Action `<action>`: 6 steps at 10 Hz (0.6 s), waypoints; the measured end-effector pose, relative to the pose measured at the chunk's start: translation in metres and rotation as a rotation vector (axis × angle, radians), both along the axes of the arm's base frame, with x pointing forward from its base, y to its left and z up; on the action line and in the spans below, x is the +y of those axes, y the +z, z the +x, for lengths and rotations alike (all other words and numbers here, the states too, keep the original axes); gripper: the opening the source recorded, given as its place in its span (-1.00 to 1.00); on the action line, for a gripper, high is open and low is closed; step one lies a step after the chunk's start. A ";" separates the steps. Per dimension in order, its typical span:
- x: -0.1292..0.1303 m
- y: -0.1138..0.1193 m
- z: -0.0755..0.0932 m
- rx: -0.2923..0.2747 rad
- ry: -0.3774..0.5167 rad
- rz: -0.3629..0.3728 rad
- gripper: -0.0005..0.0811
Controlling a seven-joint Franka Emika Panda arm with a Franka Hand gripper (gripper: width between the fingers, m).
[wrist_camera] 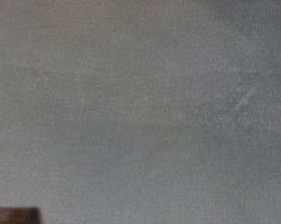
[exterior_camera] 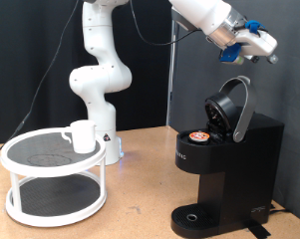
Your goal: Make a cup of coffee with the keurig machine
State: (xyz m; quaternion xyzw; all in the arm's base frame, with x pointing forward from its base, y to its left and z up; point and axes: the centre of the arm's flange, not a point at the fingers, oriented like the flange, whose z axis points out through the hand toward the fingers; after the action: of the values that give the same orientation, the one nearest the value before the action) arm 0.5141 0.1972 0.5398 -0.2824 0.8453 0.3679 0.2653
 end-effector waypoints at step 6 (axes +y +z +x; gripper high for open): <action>0.001 -0.006 0.001 -0.015 0.020 -0.060 -0.89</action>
State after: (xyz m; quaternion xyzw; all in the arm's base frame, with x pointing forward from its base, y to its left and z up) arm 0.5155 0.1981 0.5341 -0.3015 0.8511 0.3430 0.2591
